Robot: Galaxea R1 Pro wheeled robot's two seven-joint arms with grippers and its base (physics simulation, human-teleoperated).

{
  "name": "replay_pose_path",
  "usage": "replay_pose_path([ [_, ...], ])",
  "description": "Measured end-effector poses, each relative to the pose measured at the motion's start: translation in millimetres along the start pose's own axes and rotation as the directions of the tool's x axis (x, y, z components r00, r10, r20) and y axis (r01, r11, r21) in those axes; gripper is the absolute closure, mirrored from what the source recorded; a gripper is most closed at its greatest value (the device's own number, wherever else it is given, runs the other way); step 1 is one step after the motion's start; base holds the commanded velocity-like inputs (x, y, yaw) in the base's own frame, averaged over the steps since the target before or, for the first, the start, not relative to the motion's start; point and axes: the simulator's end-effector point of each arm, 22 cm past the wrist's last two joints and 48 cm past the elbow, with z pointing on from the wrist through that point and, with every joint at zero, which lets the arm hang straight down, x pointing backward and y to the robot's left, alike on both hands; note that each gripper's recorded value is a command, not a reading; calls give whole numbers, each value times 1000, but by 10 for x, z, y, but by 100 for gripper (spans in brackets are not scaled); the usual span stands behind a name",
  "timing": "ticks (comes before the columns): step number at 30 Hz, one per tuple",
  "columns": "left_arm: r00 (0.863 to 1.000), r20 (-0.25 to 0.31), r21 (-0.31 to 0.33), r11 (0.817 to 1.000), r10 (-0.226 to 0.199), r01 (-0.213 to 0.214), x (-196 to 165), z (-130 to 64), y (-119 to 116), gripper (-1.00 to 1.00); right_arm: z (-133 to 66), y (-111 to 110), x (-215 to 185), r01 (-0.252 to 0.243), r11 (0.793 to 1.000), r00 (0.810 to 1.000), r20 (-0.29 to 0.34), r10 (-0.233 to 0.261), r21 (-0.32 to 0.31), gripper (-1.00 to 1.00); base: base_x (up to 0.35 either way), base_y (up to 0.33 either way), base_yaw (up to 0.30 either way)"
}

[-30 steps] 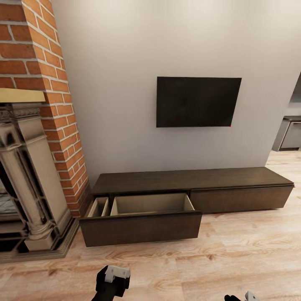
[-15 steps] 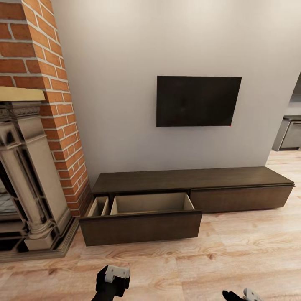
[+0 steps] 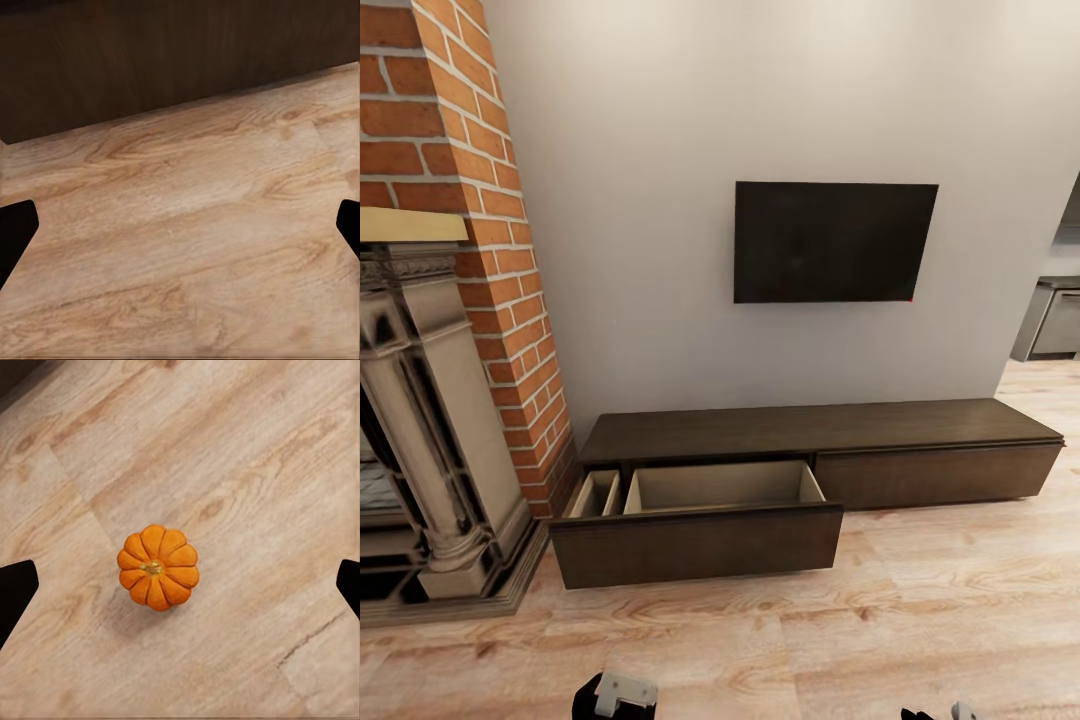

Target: Place each of the two pumpkins and all three candles from the living room inside a cabinet in the living room (use any cabinet), then make sure every cabinet is closed, and position the cauldron so it is next to a table in the living room.

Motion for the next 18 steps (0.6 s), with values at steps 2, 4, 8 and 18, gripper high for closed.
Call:
replay_pose_path([
  [2,1000,-10,-4,1000,3,-3,49,6,16,-100,0,0,0,0,1000,1000,0,0,0,-100,0,0,0],
  [4,1000,-20,-7,1000,7,-7,99,12,31,-100,0,0,0,0,1000,1000,0,0,0,-100,0,0,0],
  [8,999,-30,-11,1000,10,-11,149,17,47,-100,0,0,0,0,1000,1000,0,0,0,-100,0,0,0],
  [18,999,-32,-17,1000,10,-10,212,118,59,-100,94,115,-130,-4,999,999,38,5,-35,-100,0,0,0],
])
